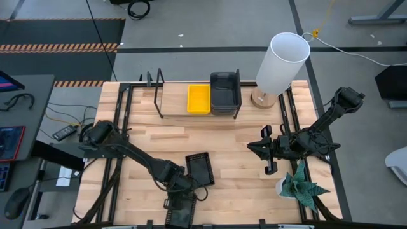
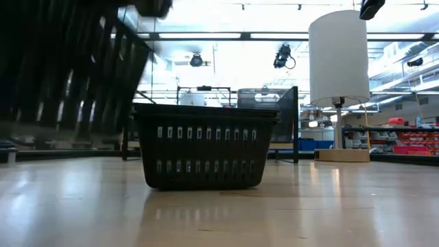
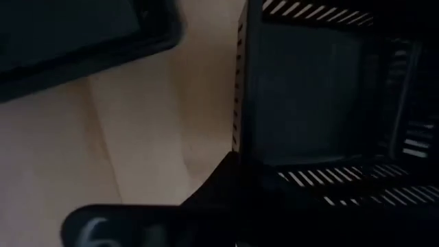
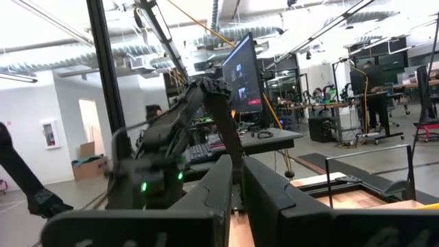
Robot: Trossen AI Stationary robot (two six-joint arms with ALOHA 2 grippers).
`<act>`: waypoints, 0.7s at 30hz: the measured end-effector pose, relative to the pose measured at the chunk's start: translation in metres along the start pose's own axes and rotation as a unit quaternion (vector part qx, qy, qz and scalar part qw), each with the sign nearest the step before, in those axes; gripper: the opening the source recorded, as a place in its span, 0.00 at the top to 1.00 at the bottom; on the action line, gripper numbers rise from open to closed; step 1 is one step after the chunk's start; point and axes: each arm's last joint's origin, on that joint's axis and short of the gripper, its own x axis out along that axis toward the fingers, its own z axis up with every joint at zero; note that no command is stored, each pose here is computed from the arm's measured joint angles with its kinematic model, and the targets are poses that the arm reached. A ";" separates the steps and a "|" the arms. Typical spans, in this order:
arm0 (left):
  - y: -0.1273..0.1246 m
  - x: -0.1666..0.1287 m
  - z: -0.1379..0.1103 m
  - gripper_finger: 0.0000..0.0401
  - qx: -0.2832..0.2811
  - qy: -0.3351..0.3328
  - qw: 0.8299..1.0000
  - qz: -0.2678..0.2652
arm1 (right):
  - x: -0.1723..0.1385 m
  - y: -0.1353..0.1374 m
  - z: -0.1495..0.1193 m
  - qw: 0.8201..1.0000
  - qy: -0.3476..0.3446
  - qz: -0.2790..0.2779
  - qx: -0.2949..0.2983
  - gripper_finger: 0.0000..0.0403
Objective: Stack baskets on shelf by color
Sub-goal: Stack the bottom black bin into the top black bin
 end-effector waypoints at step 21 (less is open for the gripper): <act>0.094 -0.086 0.024 0.98 -0.092 -0.149 0.983 0.059 | 0.000 0.000 0.000 1.000 0.000 0.000 -0.002 0.90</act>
